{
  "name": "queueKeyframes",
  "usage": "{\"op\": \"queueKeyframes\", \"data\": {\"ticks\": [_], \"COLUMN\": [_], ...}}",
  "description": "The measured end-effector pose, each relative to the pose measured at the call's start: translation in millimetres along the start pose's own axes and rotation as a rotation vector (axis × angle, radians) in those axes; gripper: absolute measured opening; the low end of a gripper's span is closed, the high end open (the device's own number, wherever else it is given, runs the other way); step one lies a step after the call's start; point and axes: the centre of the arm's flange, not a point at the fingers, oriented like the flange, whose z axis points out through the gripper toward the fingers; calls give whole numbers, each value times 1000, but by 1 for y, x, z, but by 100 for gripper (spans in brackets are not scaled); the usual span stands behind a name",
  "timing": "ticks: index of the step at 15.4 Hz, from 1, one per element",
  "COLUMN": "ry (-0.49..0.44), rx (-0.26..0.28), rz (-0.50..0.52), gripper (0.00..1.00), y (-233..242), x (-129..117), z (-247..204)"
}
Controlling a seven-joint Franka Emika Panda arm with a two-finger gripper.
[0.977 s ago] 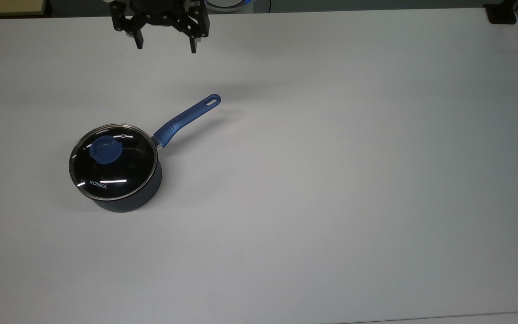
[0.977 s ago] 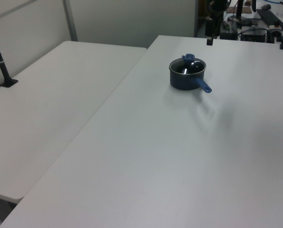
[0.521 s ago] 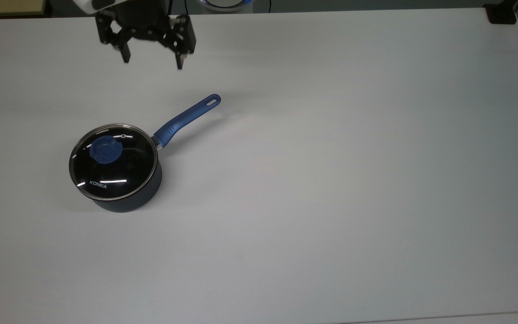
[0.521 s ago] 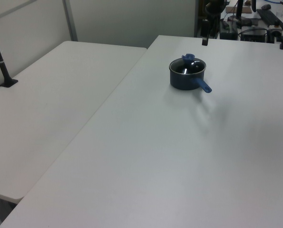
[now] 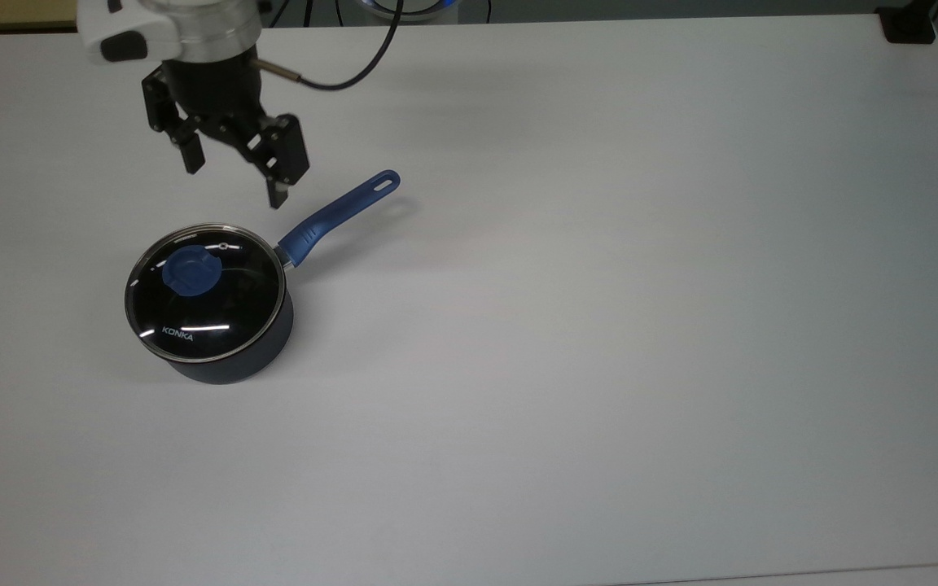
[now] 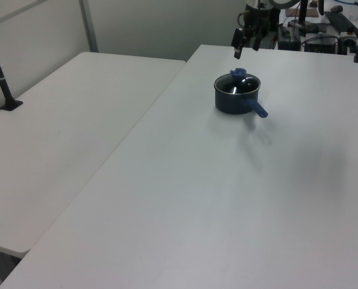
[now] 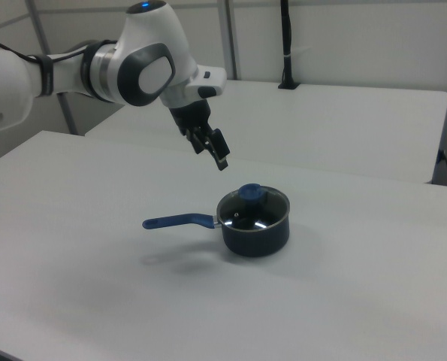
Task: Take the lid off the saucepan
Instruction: 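Move the open gripper down over the blue knob of the glass lid, then close the gripper on the blue lid knob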
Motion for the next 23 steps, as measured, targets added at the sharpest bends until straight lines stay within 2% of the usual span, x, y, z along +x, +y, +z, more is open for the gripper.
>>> {"op": "queueKeyframes", "data": {"ticks": [3,11,14,23], "ry": [27,-21,-30,11], "rx": [-1,-66,-76,-59], "rz": [98,278,301,342], "gripper": [100,100,100,100], "y": [12,58,63,53], "x": [9,29,33,38], "z": [11,83,96,110]}}
